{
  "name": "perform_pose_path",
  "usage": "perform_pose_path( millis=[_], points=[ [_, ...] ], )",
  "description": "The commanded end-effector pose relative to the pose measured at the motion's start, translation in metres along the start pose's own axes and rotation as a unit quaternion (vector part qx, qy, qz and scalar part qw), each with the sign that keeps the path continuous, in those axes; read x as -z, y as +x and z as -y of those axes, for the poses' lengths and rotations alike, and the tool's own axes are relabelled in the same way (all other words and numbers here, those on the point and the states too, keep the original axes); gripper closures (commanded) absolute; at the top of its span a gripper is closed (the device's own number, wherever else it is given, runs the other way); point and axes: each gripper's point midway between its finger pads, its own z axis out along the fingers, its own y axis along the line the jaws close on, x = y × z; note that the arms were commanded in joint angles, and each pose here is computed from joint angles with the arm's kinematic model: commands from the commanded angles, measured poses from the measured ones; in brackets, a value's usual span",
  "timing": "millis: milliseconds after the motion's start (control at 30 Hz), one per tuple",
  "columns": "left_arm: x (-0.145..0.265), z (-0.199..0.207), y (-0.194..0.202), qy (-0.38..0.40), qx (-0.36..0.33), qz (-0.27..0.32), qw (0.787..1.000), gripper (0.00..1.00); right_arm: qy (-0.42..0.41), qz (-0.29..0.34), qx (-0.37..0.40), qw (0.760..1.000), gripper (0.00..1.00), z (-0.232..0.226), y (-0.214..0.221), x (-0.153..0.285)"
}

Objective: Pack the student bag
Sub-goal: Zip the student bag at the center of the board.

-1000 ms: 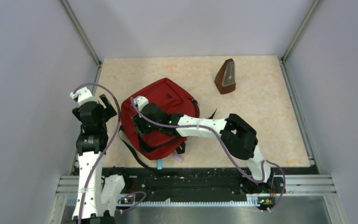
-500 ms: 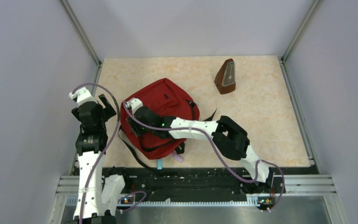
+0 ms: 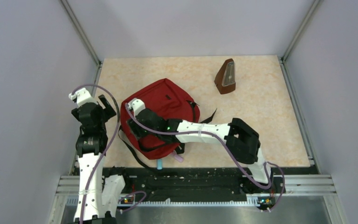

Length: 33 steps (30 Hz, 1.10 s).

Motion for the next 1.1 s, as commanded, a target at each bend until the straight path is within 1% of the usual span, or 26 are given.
perform_pose_path(
  millis=[0,167,300,567,733,833,933,1067],
  points=[
    [0.001,0.003,-0.013,0.007,0.013,0.027,1.0,0.13,-0.025,0.021,-0.007,0.999,0.49,-0.016,-0.017,0.003],
    [0.001,0.002,-0.012,0.006,0.012,0.027,1.0,0.13,-0.012,-0.01,-0.006,1.0,0.52,-0.016,0.006,-0.026],
    [0.001,0.003,-0.012,0.009,0.013,0.027,0.999,0.13,-0.001,-0.017,-0.015,1.0,0.53,-0.013,0.014,-0.036],
    [0.002,0.004,-0.013,0.011,0.014,0.029,0.999,0.13,0.054,-0.007,-0.027,0.998,0.54,0.007,0.017,-0.041],
    [0.002,0.003,-0.013,0.01,0.014,0.029,0.999,0.13,0.059,0.007,-0.036,0.998,0.55,0.018,0.01,-0.054],
    [0.002,0.003,-0.013,0.009,0.014,0.029,0.999,0.13,0.076,-0.011,-0.036,0.996,0.56,0.031,0.019,-0.067],
    [0.002,0.003,-0.013,0.009,0.014,0.03,0.999,0.13,0.076,-0.014,-0.034,0.996,0.57,0.036,0.021,-0.074],
    [0.003,0.003,-0.014,0.011,0.014,0.03,0.999,0.13,0.079,-0.006,-0.035,0.996,0.63,0.038,0.019,-0.076]
  ],
)
